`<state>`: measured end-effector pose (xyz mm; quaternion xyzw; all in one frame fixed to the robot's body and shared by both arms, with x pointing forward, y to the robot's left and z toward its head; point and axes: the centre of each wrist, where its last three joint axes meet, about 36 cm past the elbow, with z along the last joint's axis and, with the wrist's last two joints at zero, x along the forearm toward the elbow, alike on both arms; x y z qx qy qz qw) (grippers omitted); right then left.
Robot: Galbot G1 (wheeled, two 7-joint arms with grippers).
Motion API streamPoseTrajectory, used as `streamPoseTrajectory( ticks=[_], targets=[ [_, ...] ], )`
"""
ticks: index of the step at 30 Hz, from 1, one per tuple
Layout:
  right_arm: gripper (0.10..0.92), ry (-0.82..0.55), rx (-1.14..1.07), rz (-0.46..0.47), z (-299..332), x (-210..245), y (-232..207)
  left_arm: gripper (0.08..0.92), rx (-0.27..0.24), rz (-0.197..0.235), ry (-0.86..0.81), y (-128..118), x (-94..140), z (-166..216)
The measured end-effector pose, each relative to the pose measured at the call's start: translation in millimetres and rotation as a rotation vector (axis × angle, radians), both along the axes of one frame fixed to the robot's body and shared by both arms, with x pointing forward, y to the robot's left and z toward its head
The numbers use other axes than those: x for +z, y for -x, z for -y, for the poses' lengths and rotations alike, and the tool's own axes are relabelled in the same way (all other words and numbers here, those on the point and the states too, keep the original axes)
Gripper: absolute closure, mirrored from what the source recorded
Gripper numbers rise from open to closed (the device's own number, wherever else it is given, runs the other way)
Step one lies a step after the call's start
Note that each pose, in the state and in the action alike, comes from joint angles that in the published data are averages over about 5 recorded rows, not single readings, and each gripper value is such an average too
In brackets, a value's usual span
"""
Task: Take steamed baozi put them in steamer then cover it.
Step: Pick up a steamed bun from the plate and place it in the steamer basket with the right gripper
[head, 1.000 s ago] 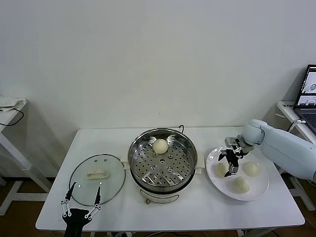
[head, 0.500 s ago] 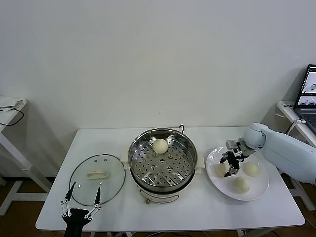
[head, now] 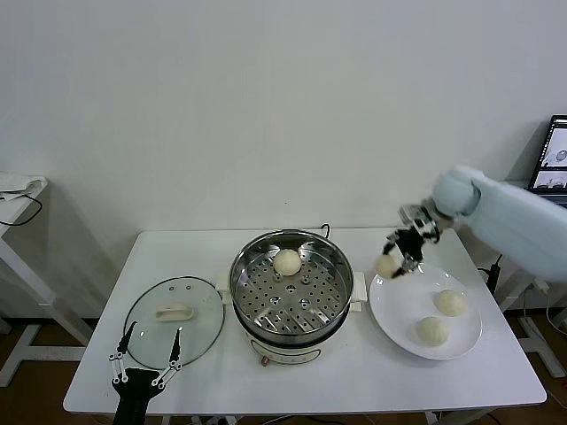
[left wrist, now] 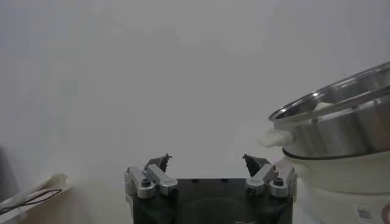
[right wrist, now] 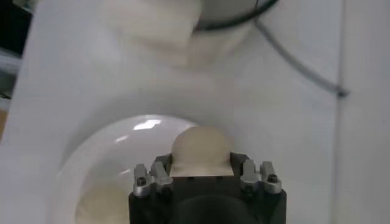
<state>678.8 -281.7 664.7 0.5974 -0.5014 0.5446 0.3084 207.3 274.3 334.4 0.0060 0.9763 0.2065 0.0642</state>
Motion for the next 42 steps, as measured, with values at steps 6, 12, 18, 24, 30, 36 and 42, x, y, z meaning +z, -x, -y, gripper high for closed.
streamPoseTrajectory(
  ticks=[6, 12, 18, 24, 30, 36, 42],
  targets=[
    [0.377, -0.014, 0.125, -0.021, -80.4, 38.9, 13.5, 0.177, 0.0, -0.003, 0.001, 0.5, -0.9, 0.3],
    [0.378, -0.013, 0.181, -0.065, -147.6, 33.9, 29.8, 0.177, 0.002, 0.001, 0.001, 0.4, 0.6, -0.3],
    [0.378, 0.007, 0.187, -0.073, -200.7, 11.0, 40.3, 0.177, 0.004, 0.005, 0.003, 0.1, 1.5, -0.4],
    [0.385, 0.022, 0.178, -0.062, -241.1, -15.9, 47.3, 0.177, 0.008, 0.01, 0.008, -0.1, 1.5, -0.8],
    [0.386, 0.029, 0.175, -0.059, -269.0, -39.5, 54.1, 0.177, 0.009, 0.012, 0.007, 0.0, 0.9, -2.5],
    [0.381, 0.034, 0.166, -0.062, -283.2, -58.2, 57.1, 0.177, 0.01, 0.015, 0.008, -0.4, 1.2, -2.7],
    [0.336, 0.025, 0.16, -0.053, -288.4, -65.8, 59.9, 0.177, 0.012, 0.018, 0.007, 0.0, 1.2, -3.7]
  ],
)
